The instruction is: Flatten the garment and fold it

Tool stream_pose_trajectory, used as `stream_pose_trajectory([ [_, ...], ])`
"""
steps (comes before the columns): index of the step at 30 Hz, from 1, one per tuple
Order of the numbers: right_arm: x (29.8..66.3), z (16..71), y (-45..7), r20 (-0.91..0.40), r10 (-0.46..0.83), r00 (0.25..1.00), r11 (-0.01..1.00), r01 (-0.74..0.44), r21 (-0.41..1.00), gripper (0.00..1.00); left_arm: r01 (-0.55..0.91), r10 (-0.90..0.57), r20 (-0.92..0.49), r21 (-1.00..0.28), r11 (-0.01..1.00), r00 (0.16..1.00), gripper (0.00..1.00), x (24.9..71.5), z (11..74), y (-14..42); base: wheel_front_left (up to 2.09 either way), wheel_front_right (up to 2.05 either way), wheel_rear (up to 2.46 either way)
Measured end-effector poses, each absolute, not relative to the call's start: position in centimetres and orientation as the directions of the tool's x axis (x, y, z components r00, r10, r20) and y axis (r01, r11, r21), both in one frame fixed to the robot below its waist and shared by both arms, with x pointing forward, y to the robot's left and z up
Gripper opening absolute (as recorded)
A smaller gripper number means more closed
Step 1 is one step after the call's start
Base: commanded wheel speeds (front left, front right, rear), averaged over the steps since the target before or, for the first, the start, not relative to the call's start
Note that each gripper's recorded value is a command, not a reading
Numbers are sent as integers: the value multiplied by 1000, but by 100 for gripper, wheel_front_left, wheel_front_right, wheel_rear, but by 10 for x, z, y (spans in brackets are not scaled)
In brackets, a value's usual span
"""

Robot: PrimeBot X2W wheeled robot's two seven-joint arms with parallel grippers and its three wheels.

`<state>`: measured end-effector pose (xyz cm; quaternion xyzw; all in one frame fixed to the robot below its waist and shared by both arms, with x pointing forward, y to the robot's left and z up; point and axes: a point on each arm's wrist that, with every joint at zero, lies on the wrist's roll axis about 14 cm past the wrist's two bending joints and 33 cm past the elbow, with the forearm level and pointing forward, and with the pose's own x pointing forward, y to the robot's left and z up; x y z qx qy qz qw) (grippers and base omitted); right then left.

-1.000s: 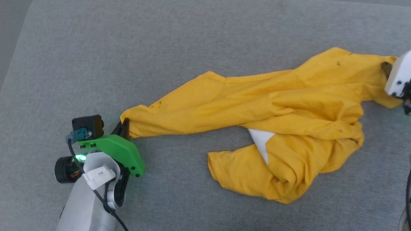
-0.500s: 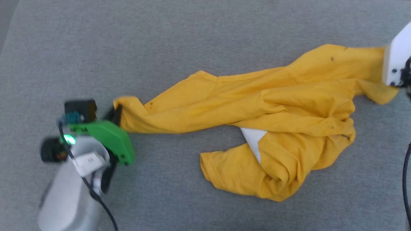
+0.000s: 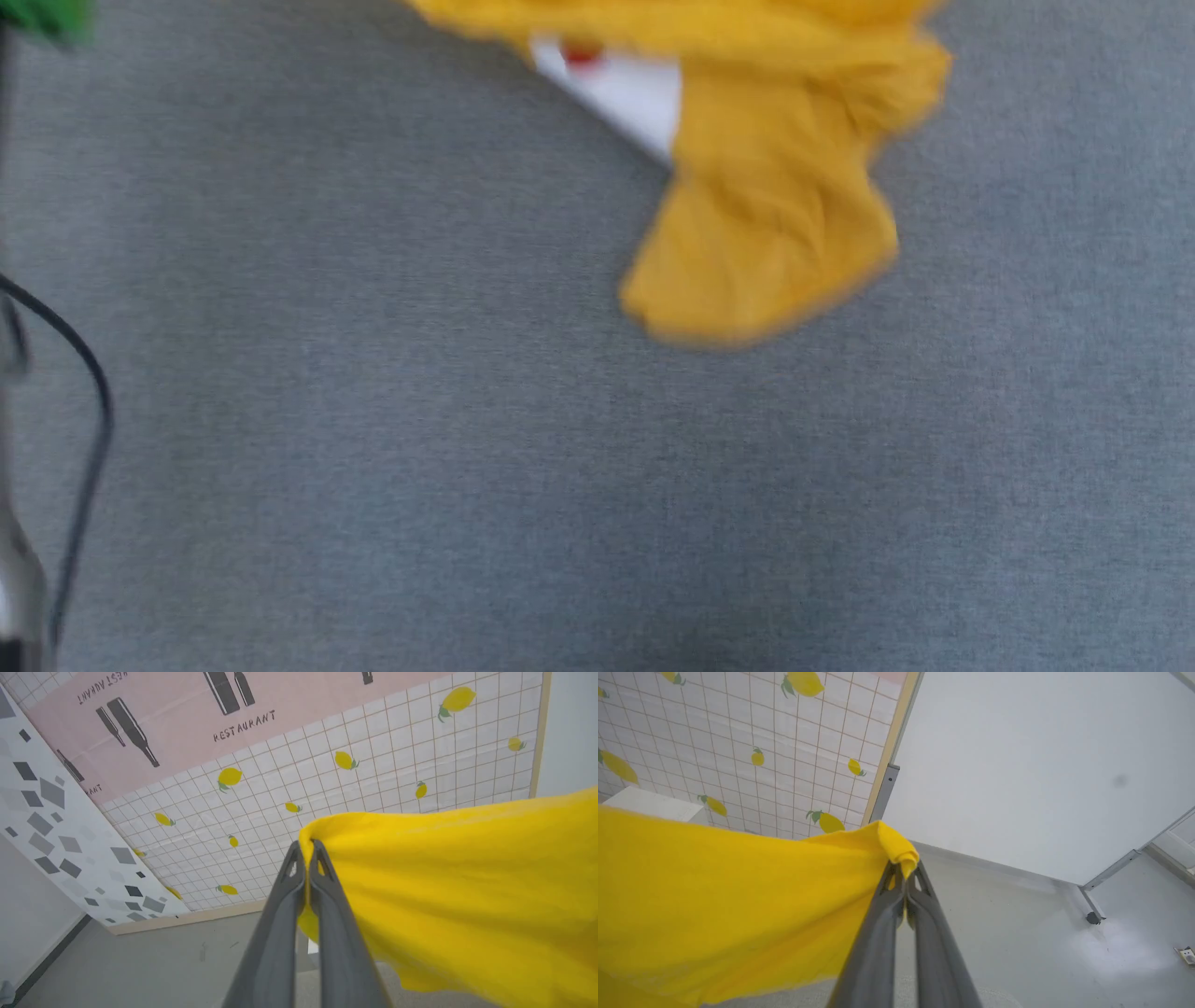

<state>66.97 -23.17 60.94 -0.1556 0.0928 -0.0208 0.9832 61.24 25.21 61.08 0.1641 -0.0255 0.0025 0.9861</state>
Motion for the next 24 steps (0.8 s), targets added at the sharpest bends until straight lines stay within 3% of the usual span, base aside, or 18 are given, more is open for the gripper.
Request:
stream_pose_trajectory([
  [6,686,692,-232,141,-49,989,929,97,-357,0,-115,7,355,285,952,935,0,649,690,255,0,0,0],
  [12,686,758,-233,403,-23,915,918,179,-354,0,-156,5,534,236,959,845,0,666,725,247,0,0,0],
  [19,700,715,-238,308,-23,951,924,138,-356,0,-114,-10,443,252,961,896,0,678,685,242,0,0,0],
  [24,692,623,-238,108,3,994,942,33,-333,0,-12,-37,174,271,963,984,0,666,588,239,0,0,0],
])
